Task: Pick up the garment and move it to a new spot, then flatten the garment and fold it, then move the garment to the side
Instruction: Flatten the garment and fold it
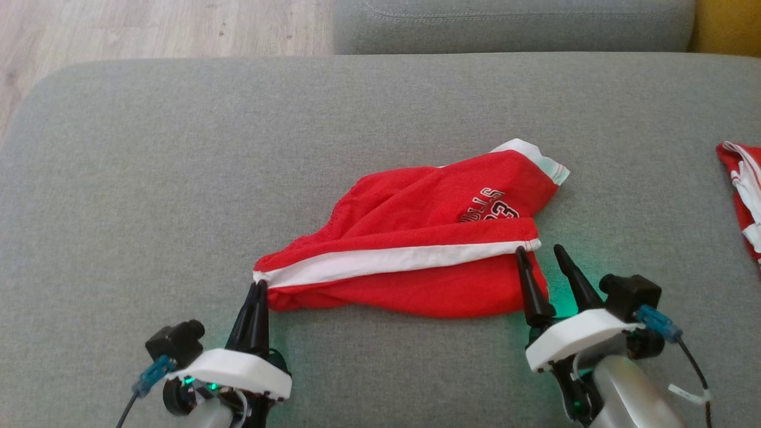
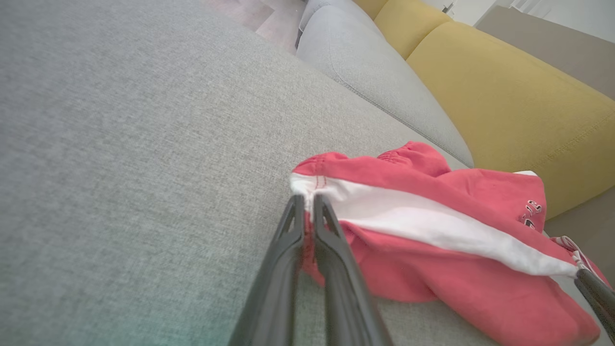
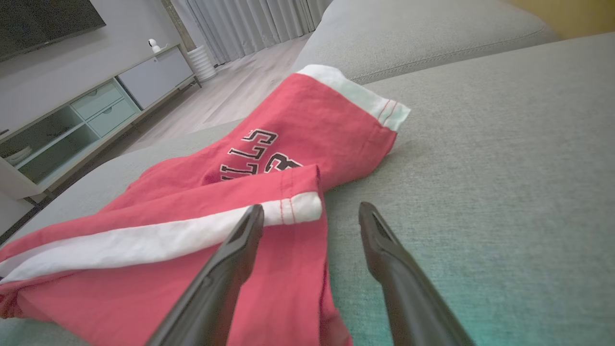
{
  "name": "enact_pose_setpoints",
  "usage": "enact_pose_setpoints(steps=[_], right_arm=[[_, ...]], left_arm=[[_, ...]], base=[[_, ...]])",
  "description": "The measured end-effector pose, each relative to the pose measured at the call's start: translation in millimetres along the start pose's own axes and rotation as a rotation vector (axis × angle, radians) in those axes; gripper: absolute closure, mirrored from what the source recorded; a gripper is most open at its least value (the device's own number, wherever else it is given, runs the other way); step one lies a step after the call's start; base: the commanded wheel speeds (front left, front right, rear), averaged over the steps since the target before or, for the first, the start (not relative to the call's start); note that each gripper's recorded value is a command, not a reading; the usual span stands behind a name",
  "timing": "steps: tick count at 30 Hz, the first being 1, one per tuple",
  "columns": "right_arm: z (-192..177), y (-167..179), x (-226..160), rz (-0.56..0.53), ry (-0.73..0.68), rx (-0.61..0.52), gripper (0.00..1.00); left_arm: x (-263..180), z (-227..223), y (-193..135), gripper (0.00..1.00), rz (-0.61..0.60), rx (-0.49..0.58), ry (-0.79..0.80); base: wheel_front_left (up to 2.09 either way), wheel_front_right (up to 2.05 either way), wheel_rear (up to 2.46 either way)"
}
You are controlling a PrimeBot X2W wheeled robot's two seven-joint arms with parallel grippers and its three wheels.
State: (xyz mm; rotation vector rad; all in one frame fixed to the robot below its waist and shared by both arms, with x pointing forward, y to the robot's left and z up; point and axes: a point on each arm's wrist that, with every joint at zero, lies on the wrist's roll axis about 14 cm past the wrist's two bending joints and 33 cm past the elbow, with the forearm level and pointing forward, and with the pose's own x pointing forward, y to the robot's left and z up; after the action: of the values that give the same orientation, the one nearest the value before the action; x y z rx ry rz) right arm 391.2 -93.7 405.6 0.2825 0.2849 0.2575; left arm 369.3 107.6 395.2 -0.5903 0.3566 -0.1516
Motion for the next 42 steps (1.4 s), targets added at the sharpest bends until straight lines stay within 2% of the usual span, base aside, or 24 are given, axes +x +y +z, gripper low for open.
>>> enact_pose_setpoints(steps=[11, 12, 14, 16, 17, 18, 22, 29, 34, 38, 42], right_arm=[[-2, 12, 11, 0.038, 0.015, 0.025, 0.0], [-4, 13, 11, 0.04, 0.02, 0.027, 0.13], [-6, 13, 11, 0.041, 0.029, 0.028, 0.53], [-7, 14, 11, 0.042, 0.032, 0.028, 0.62], [-7, 14, 11, 0.043, 0.033, 0.027, 0.77], [-7, 14, 11, 0.043, 0.032, 0.027, 1.0], [5, 15, 10, 0.045, -0.006, 0.026, 1.0], [60, 16, 6, 0.046, -0.175, 0.029, 1.0], [124, 13, -6, 0.06, -0.352, -0.028, 1.0], [197, 13, -19, 0.087, -0.529, -0.098, 1.0], [263, 15, -31, 0.108, -0.655, -0.178, 1.0]], left_arm=[[2, 0, 1, 1.0, 0.0, -0.004, 0.0], [2, 0, 1, 1.0, 0.0, -0.003, 0.0], [1, 0, 1, 1.0, -0.001, -0.002, 0.001], [1, 0, 0, 1.0, -0.002, -0.001, 0.001], [1, 0, 0, 1.0, -0.003, 0.0, 0.001], [0, 0, -1, 1.0, -0.005, 0.001, 0.0], [0, 6, -6, 1.0, -0.022, 0.007, -0.017], [2, 48, -30, 1.0, -0.116, 0.065, -0.124], [3, 122, -72, 1.0, -0.27, 0.208, -0.289], [-6, 185, -124, 1.0, -0.414, 0.329, -0.419], [-14, 224, -167, 1.0, -0.505, 0.407, -0.478]], base=[[0.0, 0.0, 0.0], [0.0, 0.0, 0.0], [0.0, 0.0, 0.0], [0.0, 0.0, 0.0], [0.0, 0.0, 0.0], [0.0, 0.0, 0.0], [0.0, 0.0, 0.0], [0.0, 0.0, 0.0], [0.0, 0.0, 0.0], [0.0, 0.0, 0.0], [0.0, 0.0, 0.0]])
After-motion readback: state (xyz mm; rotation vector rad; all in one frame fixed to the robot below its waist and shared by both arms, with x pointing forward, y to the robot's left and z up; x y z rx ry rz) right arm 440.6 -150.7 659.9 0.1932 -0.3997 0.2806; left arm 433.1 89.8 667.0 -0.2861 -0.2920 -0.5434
